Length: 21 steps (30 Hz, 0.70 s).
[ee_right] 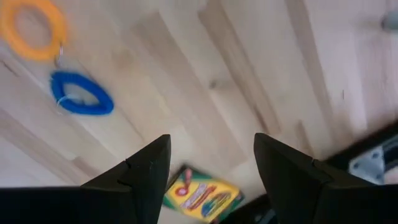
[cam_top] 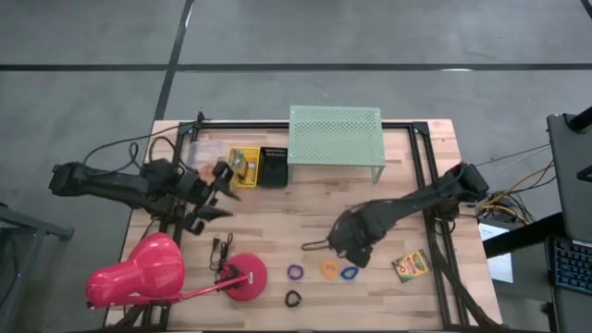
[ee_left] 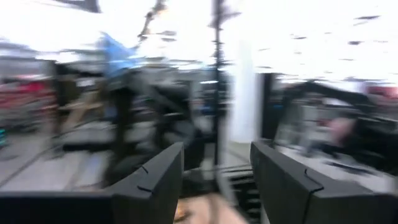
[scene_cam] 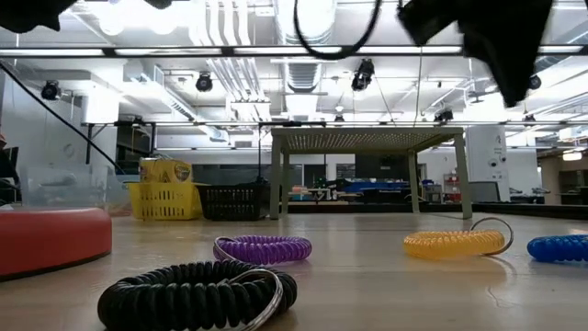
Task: Pick & Place Office Desk Supplies
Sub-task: Put the crayon into the yellow bin
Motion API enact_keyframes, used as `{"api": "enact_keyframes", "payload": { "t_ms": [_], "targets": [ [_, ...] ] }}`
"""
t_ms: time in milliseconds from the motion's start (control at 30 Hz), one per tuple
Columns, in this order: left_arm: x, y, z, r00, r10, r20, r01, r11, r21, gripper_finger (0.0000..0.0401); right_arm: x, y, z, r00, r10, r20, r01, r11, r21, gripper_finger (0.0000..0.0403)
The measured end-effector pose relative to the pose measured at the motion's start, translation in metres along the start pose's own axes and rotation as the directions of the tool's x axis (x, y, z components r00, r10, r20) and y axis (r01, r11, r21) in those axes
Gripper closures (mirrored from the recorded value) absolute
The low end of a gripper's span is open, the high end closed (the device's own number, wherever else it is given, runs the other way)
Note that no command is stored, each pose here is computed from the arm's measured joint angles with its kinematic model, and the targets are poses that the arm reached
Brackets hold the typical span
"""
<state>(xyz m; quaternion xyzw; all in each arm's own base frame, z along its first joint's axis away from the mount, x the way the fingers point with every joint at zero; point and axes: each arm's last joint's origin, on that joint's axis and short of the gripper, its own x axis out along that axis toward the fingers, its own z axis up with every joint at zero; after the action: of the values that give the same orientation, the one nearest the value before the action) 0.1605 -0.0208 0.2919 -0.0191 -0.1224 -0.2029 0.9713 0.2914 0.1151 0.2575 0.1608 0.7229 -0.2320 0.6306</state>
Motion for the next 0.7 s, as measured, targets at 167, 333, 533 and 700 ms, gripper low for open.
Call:
{"api": "enact_keyframes", "payload": {
  "t_ms": [167,333,533,700],
  "targets": [
    [-0.005,-0.007,0.005,0.985,-0.169,0.012,0.169,0.986,0.01,0.021,0.006,0.012,-0.03,0.999,-0.046,-0.009,0.047,0.996,0.074,0.0177],
    [-0.005,-0.007,0.005,0.984,-0.177,0.011,0.177,0.984,0.009,0.021,0.018,0.018,-0.064,0.995,-0.096,-0.025,0.098,0.987,0.124,0.0177],
    [-0.005,-0.007,0.005,0.984,-0.177,0.01,0.177,0.984,0.009,0.021,0.028,-0.004,-0.092,0.991,-0.108,-0.076,0.123,0.963,0.24,0.0177],
    [-0.005,-0.007,0.004,0.984,-0.177,0.006,0.177,0.984,0.006,0.021,0.038,-0.026,-0.114,0.999,0.046,-0.013,-0.038,0.929,0.369,0.0177]
  ]
}}
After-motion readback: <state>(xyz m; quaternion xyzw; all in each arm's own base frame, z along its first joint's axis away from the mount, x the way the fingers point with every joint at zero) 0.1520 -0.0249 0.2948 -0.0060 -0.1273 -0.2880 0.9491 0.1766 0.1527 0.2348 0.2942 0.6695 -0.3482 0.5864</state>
